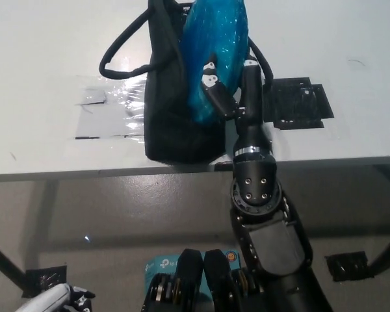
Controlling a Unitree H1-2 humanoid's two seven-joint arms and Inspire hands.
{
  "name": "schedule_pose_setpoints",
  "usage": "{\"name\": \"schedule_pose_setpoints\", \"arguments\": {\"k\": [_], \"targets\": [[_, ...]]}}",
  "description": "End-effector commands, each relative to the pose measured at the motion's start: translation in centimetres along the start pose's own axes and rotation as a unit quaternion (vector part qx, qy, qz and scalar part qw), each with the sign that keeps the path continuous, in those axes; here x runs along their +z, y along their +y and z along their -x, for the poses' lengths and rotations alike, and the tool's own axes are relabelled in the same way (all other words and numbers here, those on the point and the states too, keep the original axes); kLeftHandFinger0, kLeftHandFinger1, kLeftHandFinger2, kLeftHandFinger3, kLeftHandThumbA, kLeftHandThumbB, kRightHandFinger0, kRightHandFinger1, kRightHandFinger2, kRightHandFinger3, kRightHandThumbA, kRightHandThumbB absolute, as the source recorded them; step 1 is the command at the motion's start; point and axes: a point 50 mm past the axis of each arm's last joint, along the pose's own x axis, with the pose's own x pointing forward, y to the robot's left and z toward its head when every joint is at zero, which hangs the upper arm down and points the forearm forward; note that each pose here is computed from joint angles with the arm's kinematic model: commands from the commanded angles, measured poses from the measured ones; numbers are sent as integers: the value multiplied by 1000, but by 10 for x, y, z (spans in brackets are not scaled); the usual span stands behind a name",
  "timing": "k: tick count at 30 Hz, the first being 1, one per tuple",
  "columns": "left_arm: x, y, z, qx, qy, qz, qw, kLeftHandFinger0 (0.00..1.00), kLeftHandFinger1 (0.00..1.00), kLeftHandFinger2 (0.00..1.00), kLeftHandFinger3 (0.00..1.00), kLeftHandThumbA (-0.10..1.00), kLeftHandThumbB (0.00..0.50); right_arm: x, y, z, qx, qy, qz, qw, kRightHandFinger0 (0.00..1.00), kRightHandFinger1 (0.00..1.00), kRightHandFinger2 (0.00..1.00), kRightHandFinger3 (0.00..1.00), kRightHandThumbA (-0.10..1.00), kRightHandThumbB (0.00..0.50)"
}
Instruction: The robot uses its right hand to pick up a stack of plates kept in the middle of the desk and put it inside a bag kept next to it
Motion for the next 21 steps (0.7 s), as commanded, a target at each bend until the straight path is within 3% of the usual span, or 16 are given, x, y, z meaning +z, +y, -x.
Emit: {"name": "schedule_pose_setpoints", "arguments": {"k": [1, 7, 9, 13, 14, 16, 18, 20, 21], "targets": [[1, 0, 5, 7, 3, -3, 1000, 793, 787, 868, 1000, 315, 0, 24, 11, -21, 52, -46, 54, 996, 0, 0, 0, 20, -100, 187], [1, -3, 5, 8, 2, 2, 1000, 761, 766, 852, 977, 304, 0, 20, -4, -44, 85, -83, 136, 984, 0, 0, 0, 0, -100, 124], [1, -3, 5, 8, 2, 1, 1000, 736, 753, 839, 961, 274, 0, 22, -6, -49, 97, -91, 161, 978, 0, 0, 0, 0, -100, 124], [3, -2, 4, 4, -1, -3, 1000, 761, 776, 862, 964, 229, 0, 24, -11, -58, 130, -132, 215, 959, 0, 0, 13, 0, -100, 222], [3, -2, 4, 4, -1, -3, 1000, 761, 776, 862, 964, 227, 0, 24, -11, -59, 131, -133, 216, 958, 0, 0, 16, 0, -100, 223], [3, -2, 4, 4, 3, -4, 1000, 774, 778, 864, 969, 231, 0, 22, -15, -64, 134, -115, 234, 956, 0, 0, 89, 26, -100, 272], [2, 0, 4, 7, 3, -6, 1000, 769, 765, 853, 963, 252, 0, 20, -16, -67, 123, -109, 212, 963, 0, 0, 61, 12, -100, 277], [2, 0, 4, 8, 2, -5, 1000, 764, 762, 849, 960, 270, 0, 13, -16, -64, 102, -77, 174, 976, 0, 0, 26, 3, -100, 238], [3, 0, 5, 7, 1, -3, 1000, 768, 766, 857, 971, 277, 0, 8, -15, -62, 91, -68, 161, 980, 0, 0, 31, 2, -100, 194]]}}
